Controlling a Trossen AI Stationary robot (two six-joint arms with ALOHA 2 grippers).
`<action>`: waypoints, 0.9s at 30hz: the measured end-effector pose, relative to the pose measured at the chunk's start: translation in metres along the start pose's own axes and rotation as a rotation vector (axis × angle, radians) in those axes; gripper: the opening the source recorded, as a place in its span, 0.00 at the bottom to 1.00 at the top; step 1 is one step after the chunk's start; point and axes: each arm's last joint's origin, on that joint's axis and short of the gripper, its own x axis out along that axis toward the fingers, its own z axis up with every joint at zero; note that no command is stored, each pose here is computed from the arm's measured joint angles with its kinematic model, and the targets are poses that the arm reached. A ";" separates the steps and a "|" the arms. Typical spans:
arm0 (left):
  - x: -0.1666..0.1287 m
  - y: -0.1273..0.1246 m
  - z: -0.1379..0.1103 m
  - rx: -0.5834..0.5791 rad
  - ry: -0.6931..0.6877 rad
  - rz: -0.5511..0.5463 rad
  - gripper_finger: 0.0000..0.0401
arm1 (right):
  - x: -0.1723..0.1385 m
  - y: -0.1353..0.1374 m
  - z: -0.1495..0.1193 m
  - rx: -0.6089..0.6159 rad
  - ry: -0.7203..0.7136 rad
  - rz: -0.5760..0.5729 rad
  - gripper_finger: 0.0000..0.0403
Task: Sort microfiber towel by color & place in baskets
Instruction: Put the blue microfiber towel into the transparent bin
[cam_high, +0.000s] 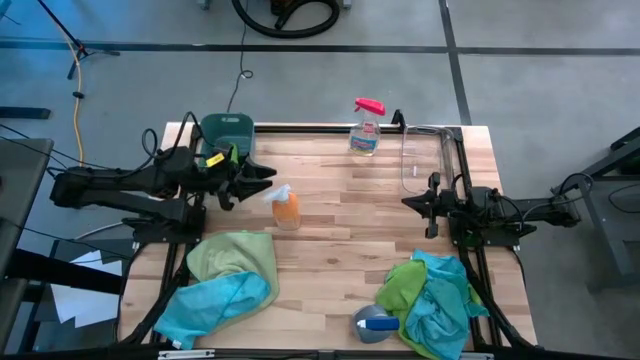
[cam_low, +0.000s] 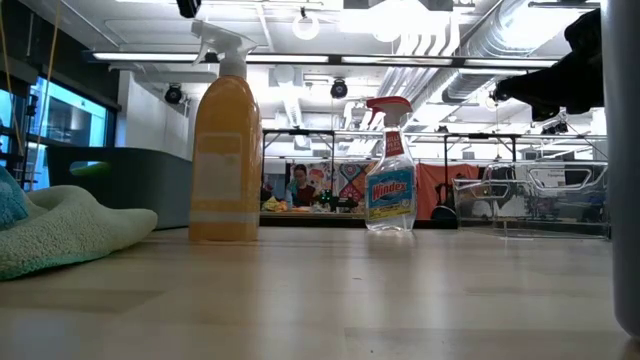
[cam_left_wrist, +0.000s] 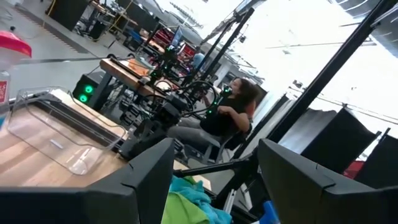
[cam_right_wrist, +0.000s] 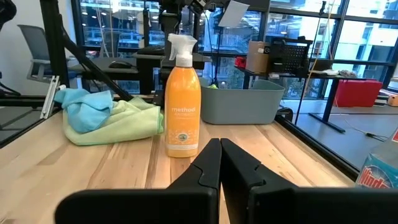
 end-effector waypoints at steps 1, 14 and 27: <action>0.000 0.000 0.000 0.009 0.000 0.000 0.56 | 0.000 0.000 0.000 0.000 0.000 0.000 0.00; 0.000 -0.001 -0.001 0.082 0.025 -0.032 0.56 | -0.026 -0.013 0.065 0.796 -0.759 0.095 0.00; 0.000 -0.003 -0.003 0.082 0.086 -0.110 0.56 | 0.017 -0.009 0.153 0.725 -0.448 0.121 0.00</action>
